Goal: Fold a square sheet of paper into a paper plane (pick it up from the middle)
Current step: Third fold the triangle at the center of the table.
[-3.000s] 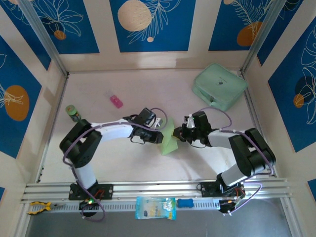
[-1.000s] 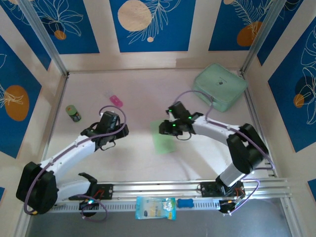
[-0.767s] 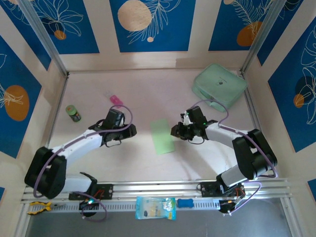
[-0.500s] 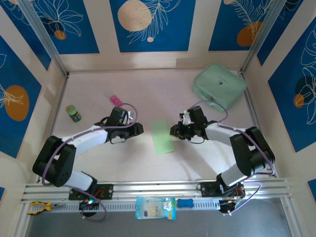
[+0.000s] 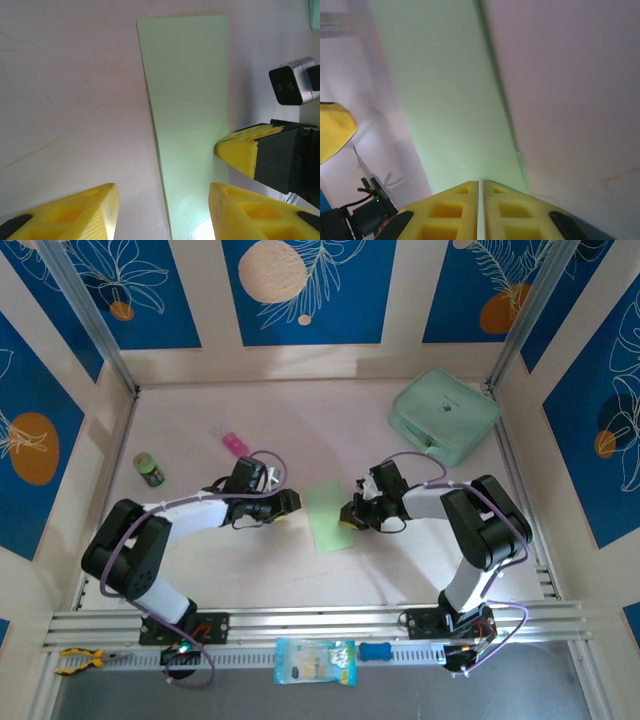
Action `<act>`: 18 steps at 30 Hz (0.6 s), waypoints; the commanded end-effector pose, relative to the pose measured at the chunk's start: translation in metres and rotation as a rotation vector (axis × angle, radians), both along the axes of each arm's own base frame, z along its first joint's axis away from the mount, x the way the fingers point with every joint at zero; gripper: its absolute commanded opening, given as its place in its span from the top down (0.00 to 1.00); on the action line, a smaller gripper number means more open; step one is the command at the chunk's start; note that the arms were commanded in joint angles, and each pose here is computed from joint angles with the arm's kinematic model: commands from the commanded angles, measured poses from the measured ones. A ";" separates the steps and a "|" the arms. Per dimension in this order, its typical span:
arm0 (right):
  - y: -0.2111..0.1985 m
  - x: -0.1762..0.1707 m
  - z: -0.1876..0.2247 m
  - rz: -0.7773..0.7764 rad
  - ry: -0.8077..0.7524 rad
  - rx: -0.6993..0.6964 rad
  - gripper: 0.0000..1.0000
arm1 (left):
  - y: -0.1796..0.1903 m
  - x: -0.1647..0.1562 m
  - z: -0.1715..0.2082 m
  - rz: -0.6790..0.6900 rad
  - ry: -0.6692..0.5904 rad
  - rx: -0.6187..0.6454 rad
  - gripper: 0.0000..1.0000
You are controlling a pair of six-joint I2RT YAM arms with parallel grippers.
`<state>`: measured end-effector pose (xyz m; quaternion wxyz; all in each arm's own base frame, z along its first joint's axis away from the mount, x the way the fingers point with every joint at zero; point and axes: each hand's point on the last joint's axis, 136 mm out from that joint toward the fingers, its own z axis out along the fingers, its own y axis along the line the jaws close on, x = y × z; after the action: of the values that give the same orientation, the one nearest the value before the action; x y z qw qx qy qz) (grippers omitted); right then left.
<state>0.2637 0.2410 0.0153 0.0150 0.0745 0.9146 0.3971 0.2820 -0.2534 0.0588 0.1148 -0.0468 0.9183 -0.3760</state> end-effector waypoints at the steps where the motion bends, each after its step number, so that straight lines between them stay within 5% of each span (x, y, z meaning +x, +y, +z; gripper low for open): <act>1: -0.015 -0.015 -0.029 -0.080 0.109 -0.060 0.88 | -0.021 0.002 0.008 -0.045 0.002 -0.045 0.50; 18: -0.014 -0.026 -0.037 -0.119 0.165 -0.057 0.90 | -0.047 -0.009 -0.022 -0.113 0.091 -0.007 0.59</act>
<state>0.2651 0.2422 0.0158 0.0126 0.1238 0.8985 0.4210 0.2716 -0.2911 0.0346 0.0581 -0.0183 0.9248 -0.3754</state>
